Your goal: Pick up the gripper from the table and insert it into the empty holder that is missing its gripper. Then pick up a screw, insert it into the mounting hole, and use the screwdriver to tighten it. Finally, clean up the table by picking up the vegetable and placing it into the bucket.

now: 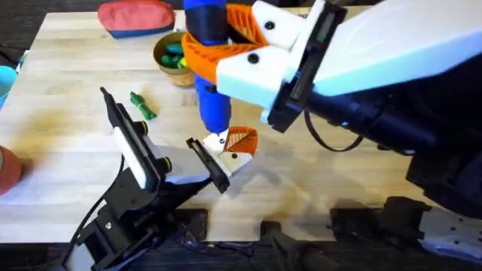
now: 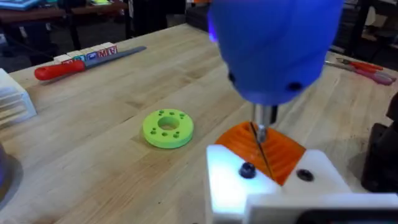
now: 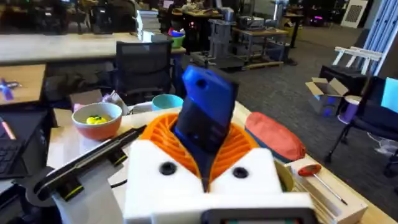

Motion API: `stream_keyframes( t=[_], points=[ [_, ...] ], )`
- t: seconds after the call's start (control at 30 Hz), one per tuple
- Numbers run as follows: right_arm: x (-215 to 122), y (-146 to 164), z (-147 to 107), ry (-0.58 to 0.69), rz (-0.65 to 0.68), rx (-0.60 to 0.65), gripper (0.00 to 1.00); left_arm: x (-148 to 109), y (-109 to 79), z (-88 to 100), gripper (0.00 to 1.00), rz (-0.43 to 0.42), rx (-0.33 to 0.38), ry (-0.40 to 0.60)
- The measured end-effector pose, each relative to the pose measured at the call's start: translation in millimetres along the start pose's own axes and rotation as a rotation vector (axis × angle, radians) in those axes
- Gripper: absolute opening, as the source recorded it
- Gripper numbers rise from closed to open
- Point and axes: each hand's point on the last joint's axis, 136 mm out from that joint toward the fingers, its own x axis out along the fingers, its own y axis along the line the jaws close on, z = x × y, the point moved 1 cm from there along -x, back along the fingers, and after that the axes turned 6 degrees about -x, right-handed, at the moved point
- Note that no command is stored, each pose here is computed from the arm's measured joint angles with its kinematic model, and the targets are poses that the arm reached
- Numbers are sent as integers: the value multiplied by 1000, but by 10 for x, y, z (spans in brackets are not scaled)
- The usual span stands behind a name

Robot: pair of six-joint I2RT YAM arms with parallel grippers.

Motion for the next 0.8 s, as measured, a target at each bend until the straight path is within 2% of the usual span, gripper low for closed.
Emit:
stream_keyframes(
  t=[0.2,0.8],
  points=[
    [-8,19,-102,5,0,0,8,0,0,0,7,0,0,0],
    [-13,37,-193,24,4,2,8,0,1,0,7,0,0,0]
  ],
)
